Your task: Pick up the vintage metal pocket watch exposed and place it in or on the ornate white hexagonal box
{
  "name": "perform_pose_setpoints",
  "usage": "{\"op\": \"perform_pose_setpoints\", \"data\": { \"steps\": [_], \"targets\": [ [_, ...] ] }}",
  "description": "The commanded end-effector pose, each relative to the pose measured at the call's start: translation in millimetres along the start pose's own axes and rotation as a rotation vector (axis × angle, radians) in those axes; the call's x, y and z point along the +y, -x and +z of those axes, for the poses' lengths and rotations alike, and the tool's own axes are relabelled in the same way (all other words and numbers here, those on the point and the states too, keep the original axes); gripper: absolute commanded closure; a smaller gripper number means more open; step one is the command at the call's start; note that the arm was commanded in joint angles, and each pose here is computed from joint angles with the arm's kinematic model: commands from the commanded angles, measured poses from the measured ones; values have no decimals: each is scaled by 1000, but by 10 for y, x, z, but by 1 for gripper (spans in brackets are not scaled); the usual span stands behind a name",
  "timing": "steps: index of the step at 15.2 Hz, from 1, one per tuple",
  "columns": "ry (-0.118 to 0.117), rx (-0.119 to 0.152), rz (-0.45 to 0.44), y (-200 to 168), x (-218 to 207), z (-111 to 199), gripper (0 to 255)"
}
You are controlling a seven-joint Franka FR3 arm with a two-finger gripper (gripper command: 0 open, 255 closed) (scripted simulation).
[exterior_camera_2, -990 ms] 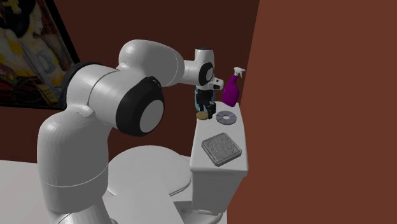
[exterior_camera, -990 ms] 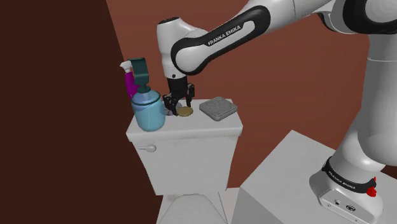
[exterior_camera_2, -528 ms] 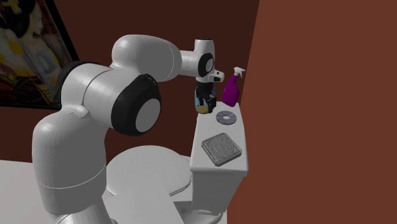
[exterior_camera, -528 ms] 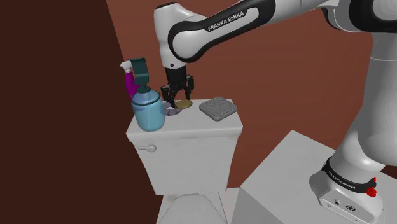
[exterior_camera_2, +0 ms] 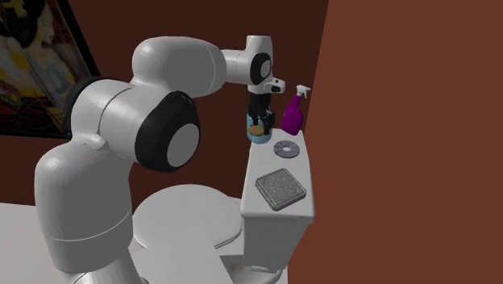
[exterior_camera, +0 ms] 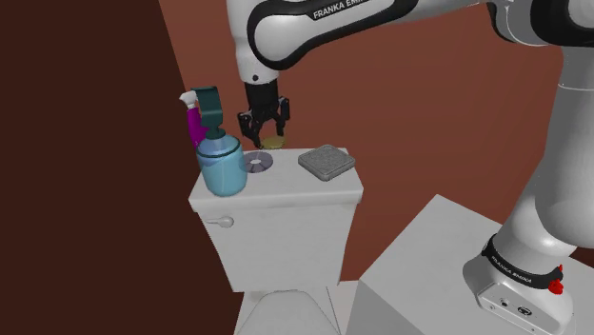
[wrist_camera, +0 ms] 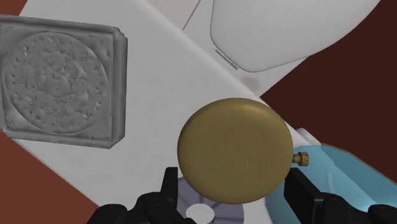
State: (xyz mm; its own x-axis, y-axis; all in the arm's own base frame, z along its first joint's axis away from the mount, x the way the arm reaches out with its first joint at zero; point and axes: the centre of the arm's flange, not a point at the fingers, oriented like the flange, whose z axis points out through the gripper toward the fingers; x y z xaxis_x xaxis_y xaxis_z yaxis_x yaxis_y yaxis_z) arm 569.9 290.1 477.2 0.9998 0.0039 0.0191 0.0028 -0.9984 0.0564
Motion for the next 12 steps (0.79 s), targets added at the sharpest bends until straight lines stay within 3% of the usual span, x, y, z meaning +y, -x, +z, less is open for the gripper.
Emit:
{"op": "perform_pose_setpoints", "data": {
  "steps": [1, 4, 12],
  "targets": [
    [0, 0, 0, -3, 11, -108, 255],
    [0, 0, 0, -5, 19, -247, 255],
    [0, 0, 0, 103, 1068, -220, 255]
  ]
}}
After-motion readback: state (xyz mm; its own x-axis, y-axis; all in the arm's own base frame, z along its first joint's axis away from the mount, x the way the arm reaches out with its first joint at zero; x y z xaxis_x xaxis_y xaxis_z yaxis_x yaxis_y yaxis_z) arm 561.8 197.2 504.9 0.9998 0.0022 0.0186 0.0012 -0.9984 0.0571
